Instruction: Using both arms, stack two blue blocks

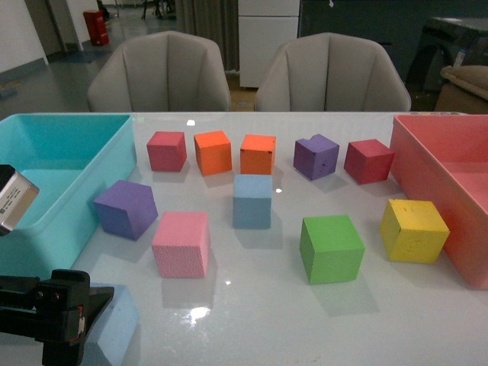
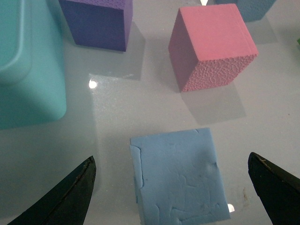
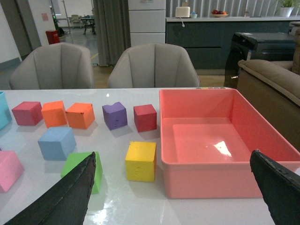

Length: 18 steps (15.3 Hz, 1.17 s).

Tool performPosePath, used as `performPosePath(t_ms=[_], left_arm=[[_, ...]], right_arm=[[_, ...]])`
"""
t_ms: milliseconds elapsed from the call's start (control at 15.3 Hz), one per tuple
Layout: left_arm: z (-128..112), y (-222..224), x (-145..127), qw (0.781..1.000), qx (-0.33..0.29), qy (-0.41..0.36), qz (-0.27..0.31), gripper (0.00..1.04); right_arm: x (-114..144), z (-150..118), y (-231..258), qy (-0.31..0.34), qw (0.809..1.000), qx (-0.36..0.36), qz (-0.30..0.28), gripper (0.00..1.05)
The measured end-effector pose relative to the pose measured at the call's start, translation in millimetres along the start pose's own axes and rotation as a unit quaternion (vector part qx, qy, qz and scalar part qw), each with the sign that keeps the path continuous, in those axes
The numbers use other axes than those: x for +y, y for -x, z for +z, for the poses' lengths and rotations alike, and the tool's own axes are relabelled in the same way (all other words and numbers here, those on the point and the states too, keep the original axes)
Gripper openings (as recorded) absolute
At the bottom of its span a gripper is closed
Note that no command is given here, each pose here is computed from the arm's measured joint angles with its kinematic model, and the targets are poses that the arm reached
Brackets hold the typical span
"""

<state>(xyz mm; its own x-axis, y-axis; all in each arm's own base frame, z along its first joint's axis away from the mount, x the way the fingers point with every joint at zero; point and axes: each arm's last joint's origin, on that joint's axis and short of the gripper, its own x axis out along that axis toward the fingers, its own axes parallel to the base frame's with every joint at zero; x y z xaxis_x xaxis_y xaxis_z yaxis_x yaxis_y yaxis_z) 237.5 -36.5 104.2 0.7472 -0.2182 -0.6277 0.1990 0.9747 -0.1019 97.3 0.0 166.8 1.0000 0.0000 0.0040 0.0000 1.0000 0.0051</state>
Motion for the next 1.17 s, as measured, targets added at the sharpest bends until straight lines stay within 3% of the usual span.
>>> performPosePath(t_ms=[522,1109,1174], left_arm=[[-3.3,-16.4,2.8,1.000,0.018,0.009,0.006,0.98],[-31.0,-46.7,3.7,0.998,0.065,0.008,0.010,0.98],[-31.0,-47.0,1.9,0.998,0.064,0.006,0.008,0.89]], right_arm=[[0.0,0.0,0.0,0.000,1.000,0.000,0.000,0.98],[0.0,0.0,0.0,0.000,1.000,0.000,0.000,0.98],[0.0,0.0,0.0,0.000,1.000,0.000,0.000,0.98]])
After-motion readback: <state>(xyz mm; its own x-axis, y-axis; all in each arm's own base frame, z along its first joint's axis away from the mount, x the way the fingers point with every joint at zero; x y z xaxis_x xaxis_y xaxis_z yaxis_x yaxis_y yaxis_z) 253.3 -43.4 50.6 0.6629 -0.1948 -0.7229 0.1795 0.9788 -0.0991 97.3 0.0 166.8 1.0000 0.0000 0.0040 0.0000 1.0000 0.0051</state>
